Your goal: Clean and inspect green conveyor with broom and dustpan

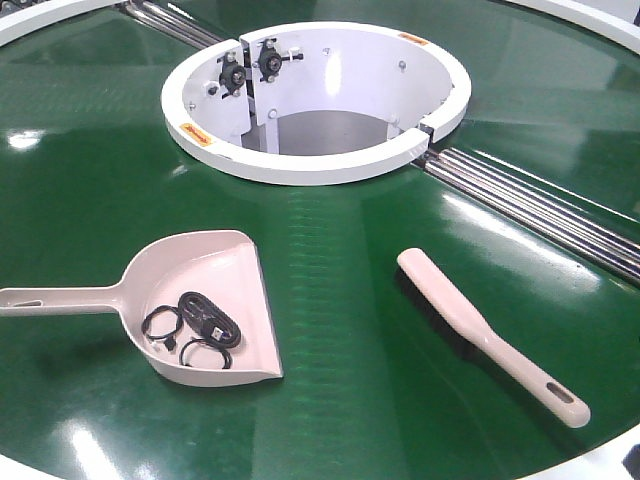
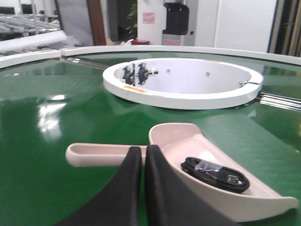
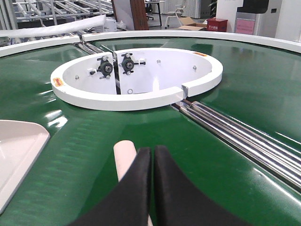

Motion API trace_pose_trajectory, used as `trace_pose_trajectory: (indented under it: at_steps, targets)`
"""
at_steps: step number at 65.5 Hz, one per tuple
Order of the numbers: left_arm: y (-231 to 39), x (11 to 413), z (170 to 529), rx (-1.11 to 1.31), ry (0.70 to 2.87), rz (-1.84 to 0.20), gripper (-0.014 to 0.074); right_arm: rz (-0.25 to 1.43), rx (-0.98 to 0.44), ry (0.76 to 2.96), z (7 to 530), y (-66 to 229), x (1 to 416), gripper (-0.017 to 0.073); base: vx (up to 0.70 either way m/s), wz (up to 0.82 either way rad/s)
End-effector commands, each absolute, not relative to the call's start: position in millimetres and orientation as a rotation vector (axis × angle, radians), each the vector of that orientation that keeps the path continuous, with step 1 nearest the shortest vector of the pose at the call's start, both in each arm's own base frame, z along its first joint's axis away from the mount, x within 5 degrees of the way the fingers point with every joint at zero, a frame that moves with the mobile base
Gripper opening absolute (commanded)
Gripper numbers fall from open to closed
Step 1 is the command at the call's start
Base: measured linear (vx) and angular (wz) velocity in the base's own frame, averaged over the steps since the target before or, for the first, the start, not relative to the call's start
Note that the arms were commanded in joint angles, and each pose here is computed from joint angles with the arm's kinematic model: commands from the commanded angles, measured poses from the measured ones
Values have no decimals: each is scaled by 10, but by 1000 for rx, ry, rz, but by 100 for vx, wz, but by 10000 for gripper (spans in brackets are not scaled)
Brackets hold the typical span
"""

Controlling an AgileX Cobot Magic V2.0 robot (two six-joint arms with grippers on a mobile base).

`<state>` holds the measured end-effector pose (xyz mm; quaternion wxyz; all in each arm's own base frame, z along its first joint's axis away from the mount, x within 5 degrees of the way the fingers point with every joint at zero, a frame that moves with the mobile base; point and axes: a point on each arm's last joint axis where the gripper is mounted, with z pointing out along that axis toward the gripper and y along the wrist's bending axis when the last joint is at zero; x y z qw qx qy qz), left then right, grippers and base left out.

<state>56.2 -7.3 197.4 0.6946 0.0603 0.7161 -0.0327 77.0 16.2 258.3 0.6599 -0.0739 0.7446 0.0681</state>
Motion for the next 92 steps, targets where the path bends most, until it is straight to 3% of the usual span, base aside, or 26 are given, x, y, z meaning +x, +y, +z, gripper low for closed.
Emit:
trace_pose_trajectory:
  at_steps: [1,15,75,80,92]
  targets:
    - [-53,555,2007,67,1502,-81,-8,139,-148,1588,2744,145,777,-8,0,0]
    - [-6,557,2009,13,1504,-1,-8,138,-150,1593,2740,146,777,-8,0,0]
    - [-8,558,2008,17,1510,-4,-6,138,-150,1593,2740,146,777,-8,0,0]
    - [-8,558,2008,17,1510,-4,-6,79,-155,1581,2746,115,745,-8,0,0]
    - [-8,558,2008,18,1510,-3,-7,-32,-6,1606,2729,-10,750,-8,0,0]
